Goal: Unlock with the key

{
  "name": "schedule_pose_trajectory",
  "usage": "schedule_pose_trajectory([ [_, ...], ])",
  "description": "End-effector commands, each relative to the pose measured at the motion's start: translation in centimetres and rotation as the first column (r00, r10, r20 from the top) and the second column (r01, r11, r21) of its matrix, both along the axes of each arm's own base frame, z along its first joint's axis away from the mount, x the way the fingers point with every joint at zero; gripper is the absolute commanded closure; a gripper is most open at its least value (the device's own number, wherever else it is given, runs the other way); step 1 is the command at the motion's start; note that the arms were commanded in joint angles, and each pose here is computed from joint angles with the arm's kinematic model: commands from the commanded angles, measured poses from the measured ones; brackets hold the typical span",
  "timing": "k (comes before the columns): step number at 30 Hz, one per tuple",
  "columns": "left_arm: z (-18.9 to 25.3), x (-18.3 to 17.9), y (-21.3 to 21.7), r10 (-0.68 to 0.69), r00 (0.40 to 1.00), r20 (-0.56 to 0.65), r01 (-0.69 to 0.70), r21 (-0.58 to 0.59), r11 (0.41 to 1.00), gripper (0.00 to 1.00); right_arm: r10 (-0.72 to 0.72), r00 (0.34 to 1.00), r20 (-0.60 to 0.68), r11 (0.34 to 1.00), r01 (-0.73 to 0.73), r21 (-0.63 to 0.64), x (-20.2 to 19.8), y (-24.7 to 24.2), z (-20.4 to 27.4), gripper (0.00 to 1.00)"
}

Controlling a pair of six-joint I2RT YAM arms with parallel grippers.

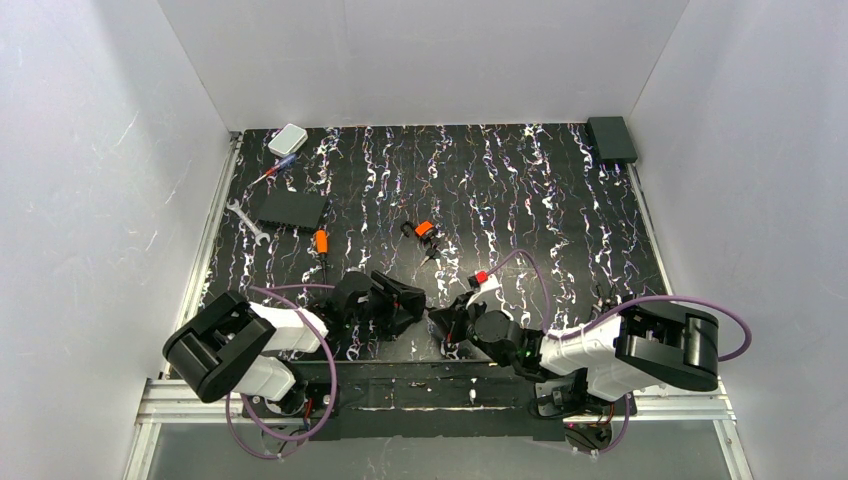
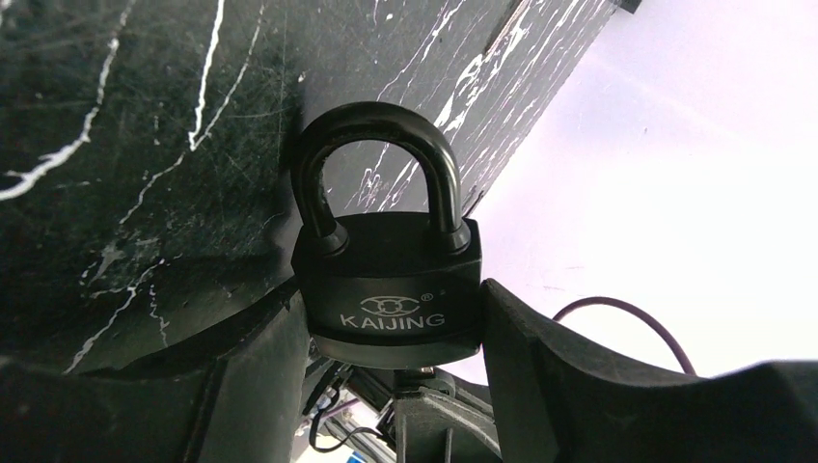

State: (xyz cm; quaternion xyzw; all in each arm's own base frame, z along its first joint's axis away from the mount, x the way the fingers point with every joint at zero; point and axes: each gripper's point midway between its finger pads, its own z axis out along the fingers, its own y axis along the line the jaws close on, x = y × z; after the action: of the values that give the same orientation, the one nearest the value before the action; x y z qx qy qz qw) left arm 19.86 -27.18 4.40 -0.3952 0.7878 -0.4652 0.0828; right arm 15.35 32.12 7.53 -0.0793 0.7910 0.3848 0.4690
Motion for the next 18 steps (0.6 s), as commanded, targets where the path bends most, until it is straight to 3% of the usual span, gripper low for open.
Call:
schedule_pose_trajectory([
  [1,5.8,-2.8,-3.8,-0.208,0.975,0.083,0.222,-0.236,0.946,1.00,0.085,0.995,0.050,0.986,-0.091,0.141,-0.3,3.0,4.9,0.99],
  [18,5.8,-1.8,-3.0,-0.158,0.983,0.094,0.177,-0.261,0.949,1.00,0.034,0.998,0.059,0.995,-0.039,0.088,-0.2,-0.4,5.6,0.99],
])
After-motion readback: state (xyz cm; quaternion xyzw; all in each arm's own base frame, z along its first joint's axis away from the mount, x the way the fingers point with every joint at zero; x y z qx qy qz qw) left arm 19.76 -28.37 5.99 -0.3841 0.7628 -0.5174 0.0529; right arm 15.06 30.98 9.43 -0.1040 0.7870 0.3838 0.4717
